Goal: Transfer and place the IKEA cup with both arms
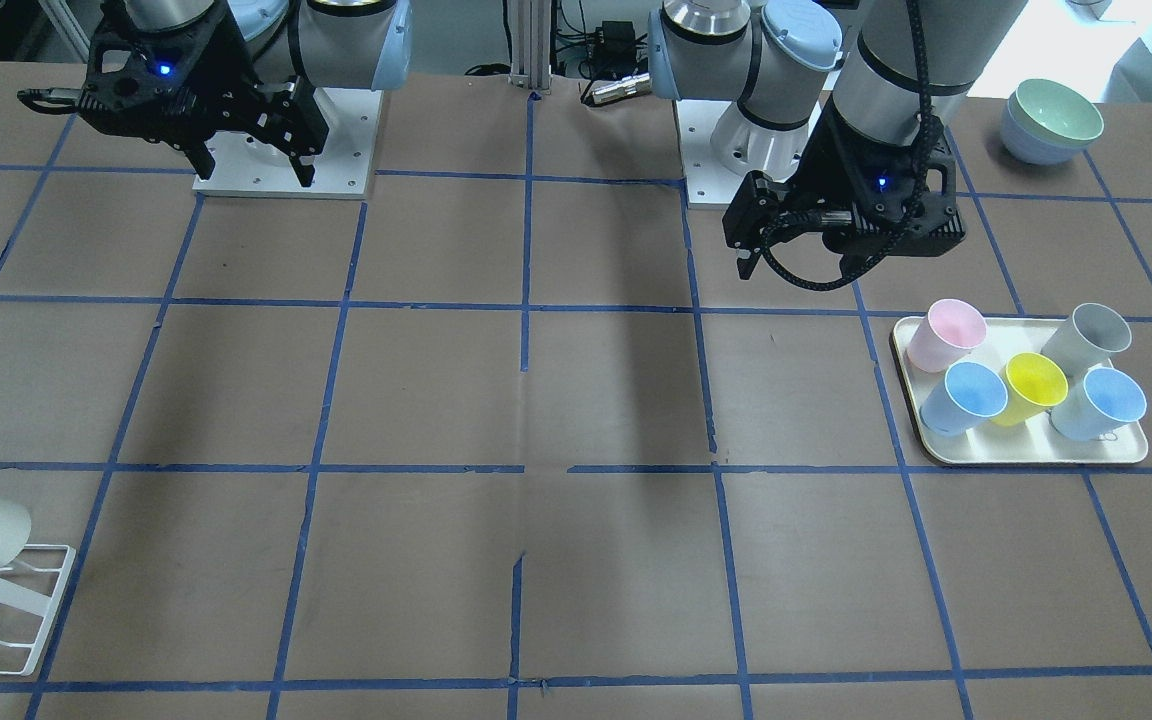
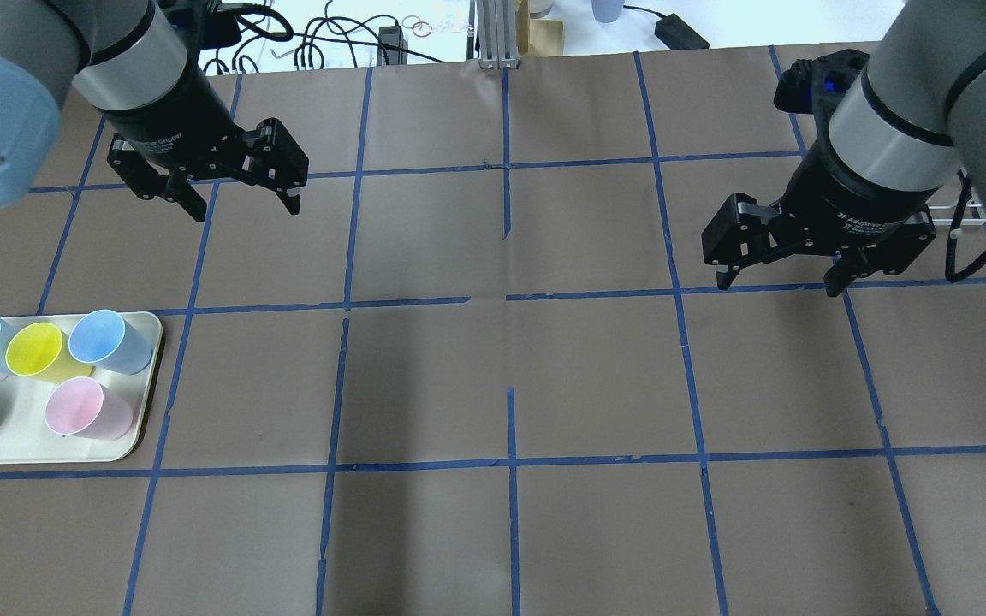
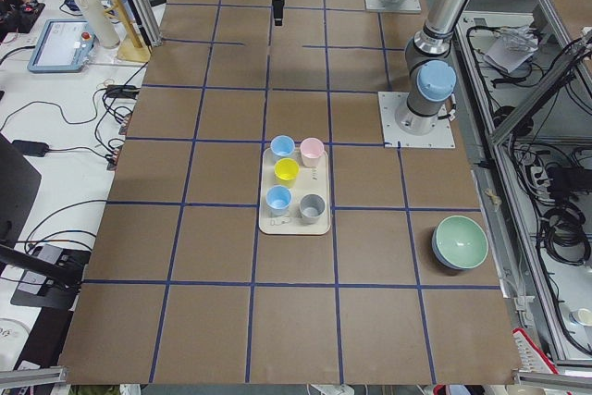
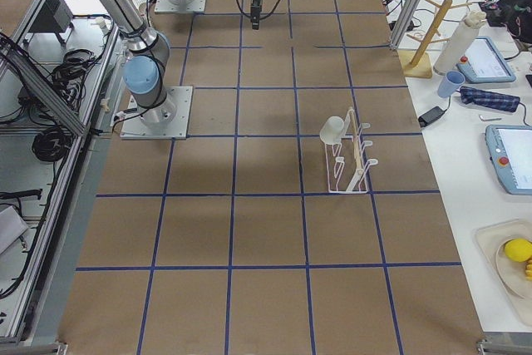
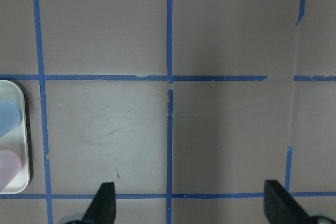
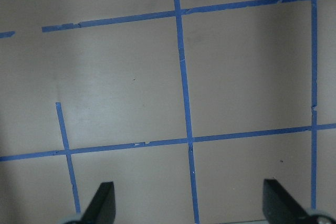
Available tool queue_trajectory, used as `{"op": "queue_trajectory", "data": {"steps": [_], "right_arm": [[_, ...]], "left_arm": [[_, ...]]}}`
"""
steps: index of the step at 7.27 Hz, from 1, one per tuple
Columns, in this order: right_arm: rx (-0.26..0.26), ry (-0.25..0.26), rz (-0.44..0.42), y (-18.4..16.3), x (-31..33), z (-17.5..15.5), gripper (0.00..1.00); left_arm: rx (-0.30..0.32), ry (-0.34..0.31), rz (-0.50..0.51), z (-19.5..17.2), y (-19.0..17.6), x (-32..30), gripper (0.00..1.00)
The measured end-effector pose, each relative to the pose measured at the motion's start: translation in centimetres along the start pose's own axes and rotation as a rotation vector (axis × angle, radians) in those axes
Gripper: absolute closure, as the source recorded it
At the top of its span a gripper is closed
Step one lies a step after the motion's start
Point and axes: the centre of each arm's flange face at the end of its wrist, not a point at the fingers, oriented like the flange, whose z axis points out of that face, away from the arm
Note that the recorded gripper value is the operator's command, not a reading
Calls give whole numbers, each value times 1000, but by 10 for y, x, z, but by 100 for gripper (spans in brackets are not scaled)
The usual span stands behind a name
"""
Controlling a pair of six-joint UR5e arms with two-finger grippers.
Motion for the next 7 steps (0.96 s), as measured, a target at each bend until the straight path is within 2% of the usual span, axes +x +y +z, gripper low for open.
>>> {"op": "queue_trajectory", "data": {"steps": [7], "right_arm": [[9, 6, 1, 2, 2, -3, 0]], "left_arm": [[2, 1, -4, -1, 0, -2, 0]]}}
